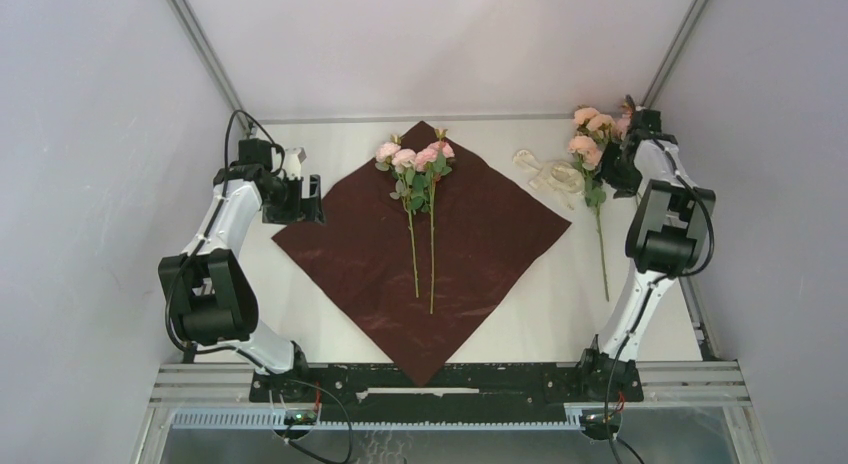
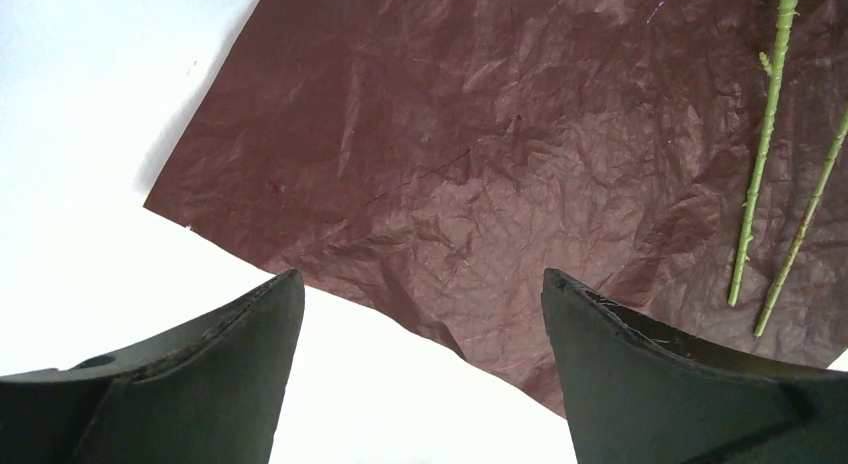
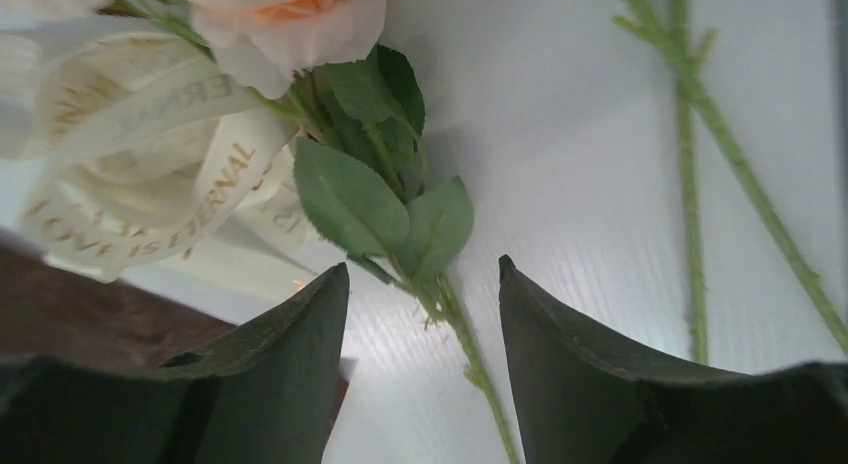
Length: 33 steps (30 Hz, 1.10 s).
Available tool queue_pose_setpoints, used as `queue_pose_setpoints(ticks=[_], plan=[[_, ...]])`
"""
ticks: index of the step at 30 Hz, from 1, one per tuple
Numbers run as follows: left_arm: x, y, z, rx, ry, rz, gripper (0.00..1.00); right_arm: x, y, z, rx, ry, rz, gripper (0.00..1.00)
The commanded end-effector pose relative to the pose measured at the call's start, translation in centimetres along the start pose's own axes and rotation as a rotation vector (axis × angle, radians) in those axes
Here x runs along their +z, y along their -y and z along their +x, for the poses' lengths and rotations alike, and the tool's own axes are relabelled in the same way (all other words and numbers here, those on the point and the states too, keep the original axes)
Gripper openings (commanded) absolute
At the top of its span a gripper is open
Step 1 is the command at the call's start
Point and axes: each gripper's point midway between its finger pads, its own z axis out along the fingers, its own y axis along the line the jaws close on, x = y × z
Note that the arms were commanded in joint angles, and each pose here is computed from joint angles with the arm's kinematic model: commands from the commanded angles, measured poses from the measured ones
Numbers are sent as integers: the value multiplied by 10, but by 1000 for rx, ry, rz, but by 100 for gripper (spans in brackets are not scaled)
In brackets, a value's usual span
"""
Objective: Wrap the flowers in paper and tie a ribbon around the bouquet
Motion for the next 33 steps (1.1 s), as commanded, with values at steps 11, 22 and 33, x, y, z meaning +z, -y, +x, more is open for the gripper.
queue_pose_setpoints(ticks=[11,22,33], plan=[[-4,1,-10,31,22,0,92,60,11,21,-157,-185,173,37],[-5,2,-10,31,26,5,92,-22,-1,-27,-293,22,195,0],[-10,4,-12,40,40,8,93,-182,-60,-73,-222,473,154,0]])
